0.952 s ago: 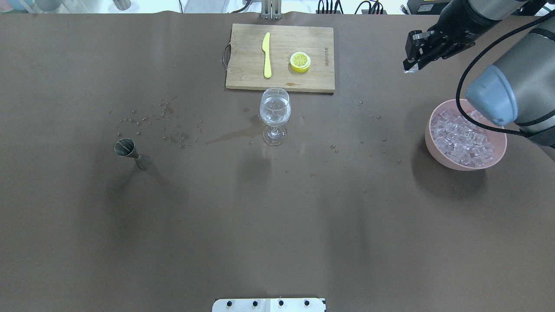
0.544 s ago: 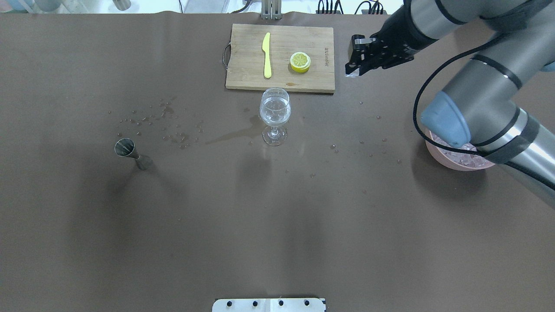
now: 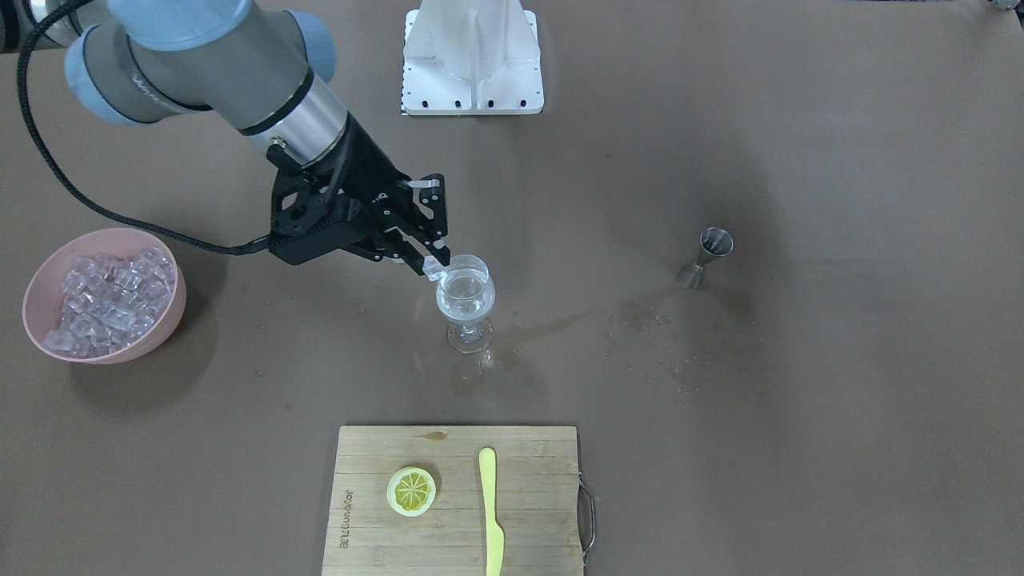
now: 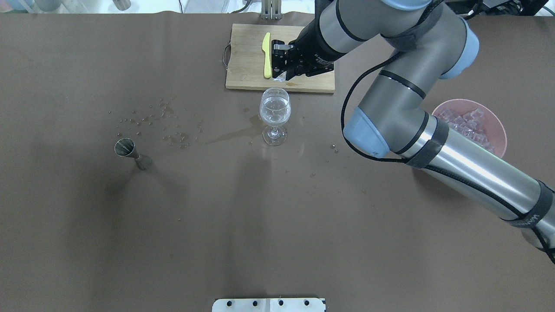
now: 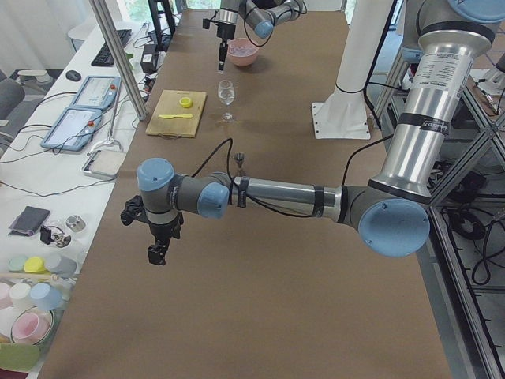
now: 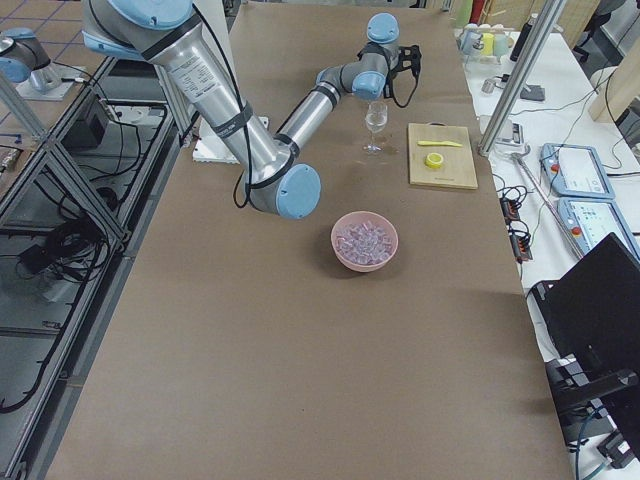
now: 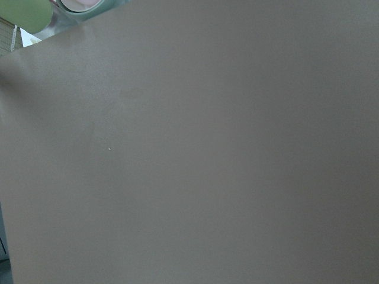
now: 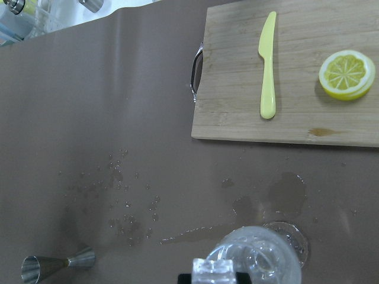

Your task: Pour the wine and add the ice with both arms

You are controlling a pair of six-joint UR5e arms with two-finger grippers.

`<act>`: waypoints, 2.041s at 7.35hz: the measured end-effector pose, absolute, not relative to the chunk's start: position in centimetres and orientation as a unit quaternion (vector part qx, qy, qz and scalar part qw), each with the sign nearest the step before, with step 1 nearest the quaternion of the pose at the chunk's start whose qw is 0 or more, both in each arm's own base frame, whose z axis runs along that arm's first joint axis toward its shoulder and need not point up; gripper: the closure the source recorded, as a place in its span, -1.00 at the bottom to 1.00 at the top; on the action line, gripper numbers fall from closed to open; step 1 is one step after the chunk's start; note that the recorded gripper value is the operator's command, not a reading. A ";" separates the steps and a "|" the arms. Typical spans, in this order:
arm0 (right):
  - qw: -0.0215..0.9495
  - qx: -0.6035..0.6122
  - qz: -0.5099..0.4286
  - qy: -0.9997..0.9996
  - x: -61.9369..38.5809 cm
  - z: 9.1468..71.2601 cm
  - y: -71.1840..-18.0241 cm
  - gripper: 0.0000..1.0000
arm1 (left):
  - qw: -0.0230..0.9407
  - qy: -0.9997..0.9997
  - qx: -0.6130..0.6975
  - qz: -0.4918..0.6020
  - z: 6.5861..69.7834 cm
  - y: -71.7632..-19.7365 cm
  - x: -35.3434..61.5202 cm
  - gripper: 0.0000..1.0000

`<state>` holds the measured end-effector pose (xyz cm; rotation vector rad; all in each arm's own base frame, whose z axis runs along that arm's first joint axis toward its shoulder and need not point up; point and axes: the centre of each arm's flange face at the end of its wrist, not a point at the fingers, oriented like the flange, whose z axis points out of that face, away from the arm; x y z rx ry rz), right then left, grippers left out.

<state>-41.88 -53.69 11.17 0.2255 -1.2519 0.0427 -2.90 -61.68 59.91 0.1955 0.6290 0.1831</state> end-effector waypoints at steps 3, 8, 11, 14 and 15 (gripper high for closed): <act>0.807 0.098 0.018 -0.582 -43.3 11.7 -53.0 0.26 | 0.942 0.309 0.092 0.088 59.7 -61.9 -3.0 -0.97; 0.807 0.100 0.021 -0.581 -41.8 11.6 -53.7 -1.00 | 0.943 0.309 0.090 0.087 59.3 -62.2 -3.0 -0.97; 0.806 0.069 0.029 -0.587 -30.9 13.7 -55.4 -1.00 | 0.942 0.310 0.092 0.088 59.2 -62.3 -3.1 -0.97; 0.821 0.091 0.000 -0.564 -18.5 24.7 -56.0 -1.00 | 0.935 0.331 0.096 0.081 59.0 -62.0 -4.2 -0.97; 0.831 0.094 -0.011 -0.549 -16.4 29.1 -55.2 -1.00 | 0.928 0.352 0.098 0.076 58.8 -61.7 -5.0 -0.97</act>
